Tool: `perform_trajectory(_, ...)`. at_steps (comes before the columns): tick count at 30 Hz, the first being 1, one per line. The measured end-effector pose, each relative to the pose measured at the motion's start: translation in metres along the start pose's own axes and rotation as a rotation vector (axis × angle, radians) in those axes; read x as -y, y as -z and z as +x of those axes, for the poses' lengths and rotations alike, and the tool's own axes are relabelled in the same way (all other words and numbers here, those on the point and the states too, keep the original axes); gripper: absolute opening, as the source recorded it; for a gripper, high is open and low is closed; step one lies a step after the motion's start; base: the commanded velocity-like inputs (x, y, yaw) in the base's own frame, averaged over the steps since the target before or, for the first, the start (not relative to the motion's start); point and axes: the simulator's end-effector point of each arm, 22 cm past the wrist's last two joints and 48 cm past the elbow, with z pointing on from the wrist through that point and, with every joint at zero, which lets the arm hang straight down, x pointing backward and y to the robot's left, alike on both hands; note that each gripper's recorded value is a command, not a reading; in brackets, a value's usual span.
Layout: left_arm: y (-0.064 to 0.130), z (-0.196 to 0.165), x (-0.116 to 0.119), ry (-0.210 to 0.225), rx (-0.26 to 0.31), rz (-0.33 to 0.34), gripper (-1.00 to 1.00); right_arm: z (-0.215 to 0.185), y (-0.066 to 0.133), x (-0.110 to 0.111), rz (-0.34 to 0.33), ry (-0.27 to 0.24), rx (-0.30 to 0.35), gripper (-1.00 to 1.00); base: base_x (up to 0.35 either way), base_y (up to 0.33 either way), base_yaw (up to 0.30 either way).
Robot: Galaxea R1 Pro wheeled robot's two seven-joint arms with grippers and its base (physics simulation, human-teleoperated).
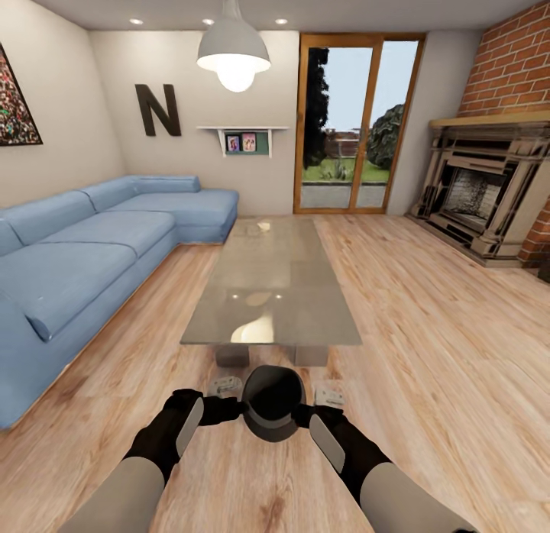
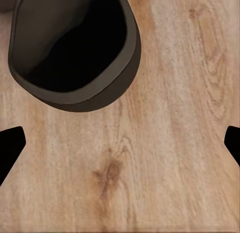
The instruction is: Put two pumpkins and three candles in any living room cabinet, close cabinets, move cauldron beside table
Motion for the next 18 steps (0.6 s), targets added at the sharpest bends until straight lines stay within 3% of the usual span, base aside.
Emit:
perform_trajectory(7, 0.010, -0.006, 0.003, 0.000, -0.010, -0.005, 1.00, -0.009, 0.012, -0.004, -0.004, 0.007, -0.020, 1.00, -0.097, 0.000, 0.000)
perform_trajectory(10, 0.016, -0.001, -0.010, 0.005, -0.053, -0.070, 1.00, -0.018, 0.025, -0.015, -0.031, 0.034, -0.058, 1.00, -0.007, 0.000, 0.000)
perform_trajectory(12, 0.020, 0.000, -0.014, 0.007, -0.067, -0.094, 1.00, -0.025, 0.032, -0.019, -0.045, 0.027, -0.069, 1.00, -0.001, 0.000, 0.000)
perform_trajectory(13, 0.023, 0.003, -0.018, 0.007, -0.090, -0.112, 1.00, -0.026, 0.038, -0.017, -0.051, 0.012, -0.106, 1.00, 0.000, 0.000, 0.000)
perform_trajectory(18, 0.029, 0.005, -0.018, 0.005, -0.113, -0.130, 1.00, -0.031, 0.046, -0.019, -0.052, 0.013, -0.121, 1.00, 0.000, 0.000, 0.000)
